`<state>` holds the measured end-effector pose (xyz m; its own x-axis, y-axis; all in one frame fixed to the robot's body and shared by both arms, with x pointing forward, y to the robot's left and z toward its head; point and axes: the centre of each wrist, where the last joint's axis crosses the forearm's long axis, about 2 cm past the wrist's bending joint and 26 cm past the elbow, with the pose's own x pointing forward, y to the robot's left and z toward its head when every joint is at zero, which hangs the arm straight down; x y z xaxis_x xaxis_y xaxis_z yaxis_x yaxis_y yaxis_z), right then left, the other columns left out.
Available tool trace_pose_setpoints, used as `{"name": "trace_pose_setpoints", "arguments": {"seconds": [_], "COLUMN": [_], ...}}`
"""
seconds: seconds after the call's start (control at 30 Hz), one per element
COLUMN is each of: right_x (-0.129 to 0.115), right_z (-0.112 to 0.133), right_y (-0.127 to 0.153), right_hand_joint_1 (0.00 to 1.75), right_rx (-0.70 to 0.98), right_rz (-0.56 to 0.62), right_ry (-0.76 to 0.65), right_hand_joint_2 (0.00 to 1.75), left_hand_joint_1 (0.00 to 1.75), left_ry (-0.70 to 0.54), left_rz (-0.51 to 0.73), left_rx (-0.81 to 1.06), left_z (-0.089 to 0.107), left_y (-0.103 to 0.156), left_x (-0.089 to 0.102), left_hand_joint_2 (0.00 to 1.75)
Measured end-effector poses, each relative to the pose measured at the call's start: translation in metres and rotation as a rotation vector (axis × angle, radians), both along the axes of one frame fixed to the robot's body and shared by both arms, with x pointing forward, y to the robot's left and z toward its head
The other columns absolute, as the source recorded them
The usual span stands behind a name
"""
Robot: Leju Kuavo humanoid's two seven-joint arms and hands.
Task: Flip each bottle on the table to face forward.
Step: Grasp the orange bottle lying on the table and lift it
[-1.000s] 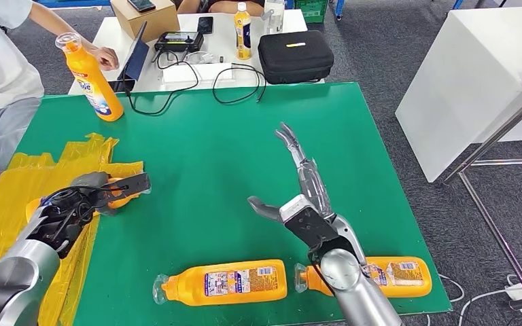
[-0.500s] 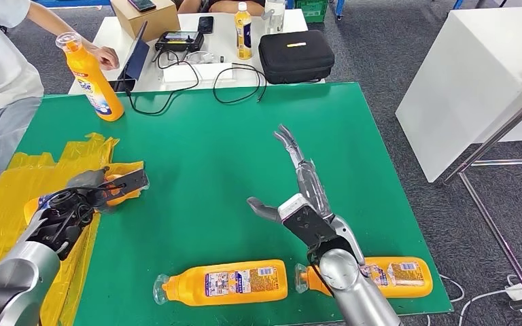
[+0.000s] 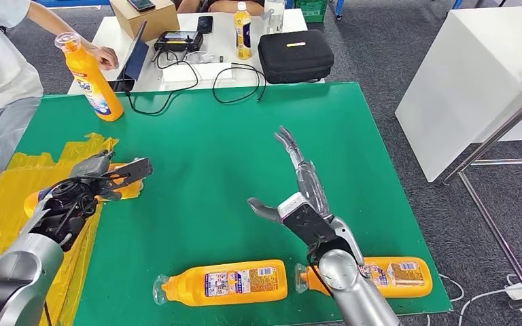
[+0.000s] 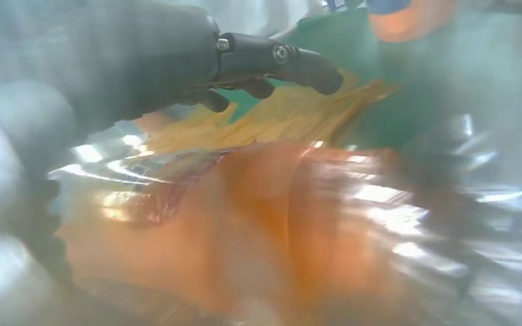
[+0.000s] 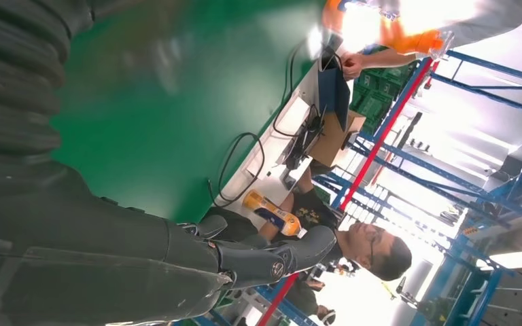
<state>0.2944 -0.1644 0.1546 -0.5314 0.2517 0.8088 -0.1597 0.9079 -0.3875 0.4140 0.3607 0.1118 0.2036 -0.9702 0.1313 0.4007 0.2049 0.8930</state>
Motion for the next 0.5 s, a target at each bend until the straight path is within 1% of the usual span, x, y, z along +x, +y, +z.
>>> {"name": "trace_pose_setpoints", "arguments": {"seconds": [0.1,0.3,0.5], "right_x": [-0.001,-0.005,-0.008], "right_z": [-0.001,-0.007,-0.011], "right_y": [-0.001,-0.004,-0.006], "right_hand_joint_1": [0.0,0.0,0.0], "right_rx": [-0.002,-0.011,-0.027], "right_rz": [-0.002,-0.019,-0.028], "right_ry": [0.003,0.021,0.033], "right_hand_joint_2": [1.75,1.75,1.75], "left_hand_joint_1": [0.0,0.0,0.0], "left_ry": [-0.019,-0.08,-0.119], "left_rz": [-0.023,-0.085,-0.137], "left_rx": [-0.027,-0.092,-0.15], "left_z": [0.004,0.019,0.03], "left_y": [-0.002,-0.011,-0.019], "left_x": [0.003,0.013,0.019], "left_hand_joint_2": [1.75,1.75,1.75]}}
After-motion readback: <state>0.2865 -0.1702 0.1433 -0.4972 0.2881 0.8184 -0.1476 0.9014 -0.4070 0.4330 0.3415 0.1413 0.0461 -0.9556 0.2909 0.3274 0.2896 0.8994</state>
